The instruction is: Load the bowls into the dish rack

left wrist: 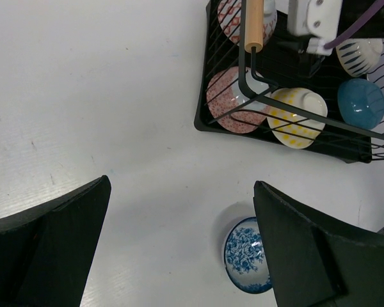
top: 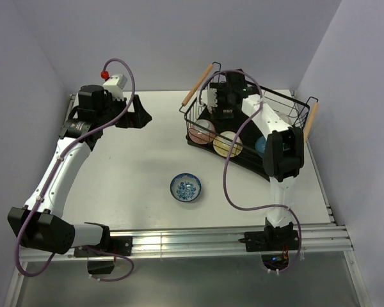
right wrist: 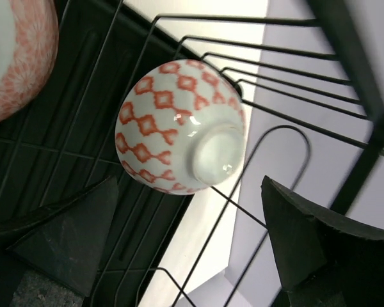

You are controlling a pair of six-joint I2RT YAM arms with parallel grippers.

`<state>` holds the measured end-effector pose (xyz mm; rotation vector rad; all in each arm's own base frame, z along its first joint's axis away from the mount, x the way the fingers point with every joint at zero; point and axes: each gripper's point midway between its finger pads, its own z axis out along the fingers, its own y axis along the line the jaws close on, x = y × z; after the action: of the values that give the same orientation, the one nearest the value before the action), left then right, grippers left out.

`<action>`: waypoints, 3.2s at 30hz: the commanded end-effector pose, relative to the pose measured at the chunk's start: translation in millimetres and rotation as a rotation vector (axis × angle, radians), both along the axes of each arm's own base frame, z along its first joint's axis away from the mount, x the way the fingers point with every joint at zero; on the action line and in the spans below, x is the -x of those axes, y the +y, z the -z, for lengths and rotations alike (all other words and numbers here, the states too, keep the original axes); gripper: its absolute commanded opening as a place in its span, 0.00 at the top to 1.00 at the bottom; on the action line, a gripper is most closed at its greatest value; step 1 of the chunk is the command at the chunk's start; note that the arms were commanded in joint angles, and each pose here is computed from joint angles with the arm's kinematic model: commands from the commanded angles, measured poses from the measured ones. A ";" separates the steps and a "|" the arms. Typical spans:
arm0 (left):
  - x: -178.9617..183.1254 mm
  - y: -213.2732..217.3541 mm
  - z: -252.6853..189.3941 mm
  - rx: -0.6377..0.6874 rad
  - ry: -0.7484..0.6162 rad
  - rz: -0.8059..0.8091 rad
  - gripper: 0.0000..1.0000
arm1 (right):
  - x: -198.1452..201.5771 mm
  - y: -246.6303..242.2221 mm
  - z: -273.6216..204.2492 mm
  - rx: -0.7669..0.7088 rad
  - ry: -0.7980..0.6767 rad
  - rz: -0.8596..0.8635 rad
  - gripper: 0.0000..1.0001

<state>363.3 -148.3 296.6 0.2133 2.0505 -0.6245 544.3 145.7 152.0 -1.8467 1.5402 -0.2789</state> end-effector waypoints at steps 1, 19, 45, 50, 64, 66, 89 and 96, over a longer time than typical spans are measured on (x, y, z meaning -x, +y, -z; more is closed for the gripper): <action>5.8 -5.1 -14.9 0.015 -0.020 0.048 0.01 | 8.0 5.6 -81.8 -0.152 -0.081 0.035 0.00; 78.9 -23.1 86.8 -0.173 0.045 0.439 0.10 | 101.1 -55.1 -234.3 -0.971 -0.037 0.446 0.00; 126.1 -130.3 227.8 -0.249 0.270 0.687 0.35 | 253.5 -77.6 -208.8 -1.369 0.185 0.809 0.00; 129.6 -137.6 239.2 -0.271 0.295 0.693 0.54 | 255.2 -78.7 -199.3 -1.364 0.204 0.830 0.00; 135.4 -149.4 188.0 -0.157 0.262 0.670 1.00 | 257.7 -65.8 -203.5 -1.412 0.302 0.802 0.00; 135.1 -151.9 151.3 -0.100 0.188 0.663 1.00 | 256.5 -58.4 -210.6 -1.436 0.351 0.775 0.00; 62.5 -105.0 -136.6 0.485 -0.163 0.342 1.00 | 258.1 42.5 -323.7 -1.668 0.779 0.401 0.00; 54.0 -114.3 -134.1 0.583 -0.120 0.348 1.00 | 257.8 73.7 -308.5 -1.623 0.843 0.398 0.00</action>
<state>314.2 -256.5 392.0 0.2492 1.7854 -1.2447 293.3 213.9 435.3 -0.2335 1.7442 1.3533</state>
